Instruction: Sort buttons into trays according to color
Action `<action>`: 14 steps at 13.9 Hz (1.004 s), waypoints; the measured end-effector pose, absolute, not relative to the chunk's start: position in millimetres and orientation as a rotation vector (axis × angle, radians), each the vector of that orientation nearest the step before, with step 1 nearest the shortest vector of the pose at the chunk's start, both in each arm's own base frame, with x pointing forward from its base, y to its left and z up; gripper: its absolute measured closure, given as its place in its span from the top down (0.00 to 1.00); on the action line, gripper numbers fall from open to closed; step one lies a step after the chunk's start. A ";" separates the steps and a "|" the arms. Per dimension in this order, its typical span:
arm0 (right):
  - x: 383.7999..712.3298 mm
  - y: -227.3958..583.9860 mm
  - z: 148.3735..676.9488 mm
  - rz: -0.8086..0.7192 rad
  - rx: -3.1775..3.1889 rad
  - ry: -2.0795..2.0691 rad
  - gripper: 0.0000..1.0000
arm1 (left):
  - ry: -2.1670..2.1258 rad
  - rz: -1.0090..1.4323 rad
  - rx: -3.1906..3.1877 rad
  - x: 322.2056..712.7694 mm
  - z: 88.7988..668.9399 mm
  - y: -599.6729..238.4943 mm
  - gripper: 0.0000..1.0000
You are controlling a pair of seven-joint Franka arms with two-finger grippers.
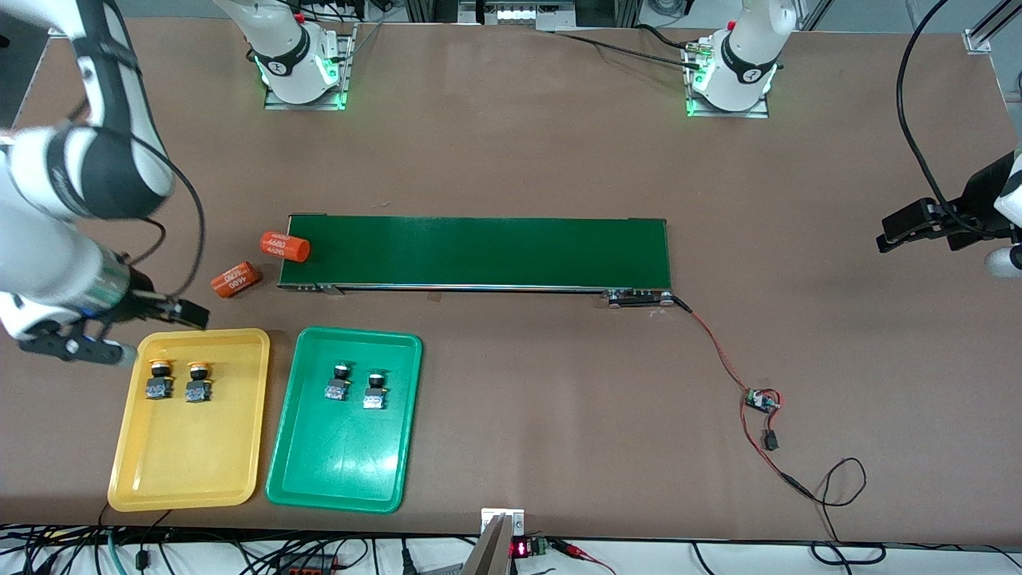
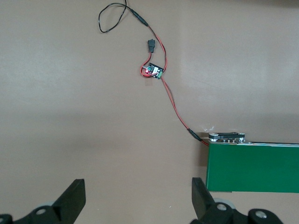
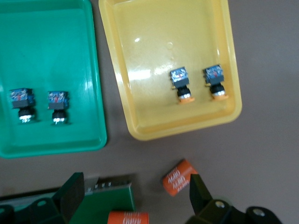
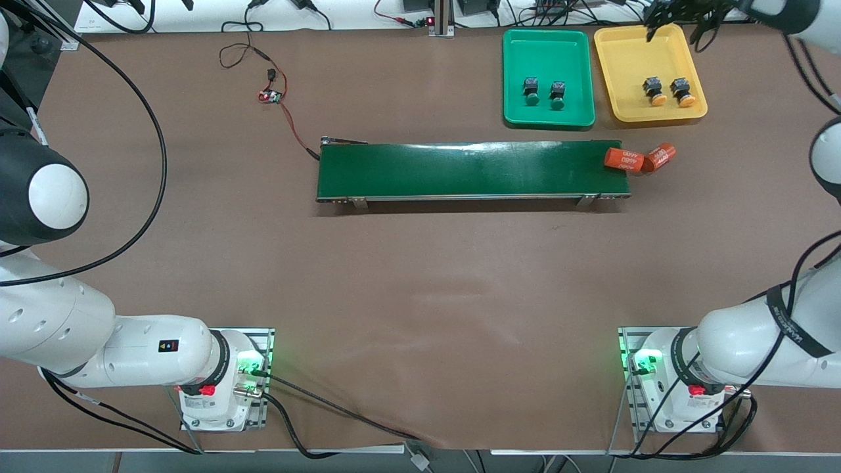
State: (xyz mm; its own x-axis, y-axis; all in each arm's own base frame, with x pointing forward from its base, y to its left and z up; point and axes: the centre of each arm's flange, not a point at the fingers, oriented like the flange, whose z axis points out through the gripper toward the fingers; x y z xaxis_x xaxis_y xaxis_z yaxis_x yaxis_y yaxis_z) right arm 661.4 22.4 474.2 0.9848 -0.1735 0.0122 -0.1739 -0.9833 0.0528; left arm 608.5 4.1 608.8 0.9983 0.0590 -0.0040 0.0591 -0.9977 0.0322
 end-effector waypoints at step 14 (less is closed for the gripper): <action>565.5 -8.4 589.5 -0.148 3.086 -0.231 1.00 | 0.092 -0.005 3.108 608.5 608.8 4.1 1.00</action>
State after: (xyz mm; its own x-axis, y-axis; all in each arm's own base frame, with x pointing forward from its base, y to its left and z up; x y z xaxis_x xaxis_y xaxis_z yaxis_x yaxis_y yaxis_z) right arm 565.5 -8.4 589.5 0.9843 -0.1504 -0.0922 -0.1462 -0.9880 0.0504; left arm 608.5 4.1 608.8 0.9983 0.0590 -0.0040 0.0591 -0.9977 0.0322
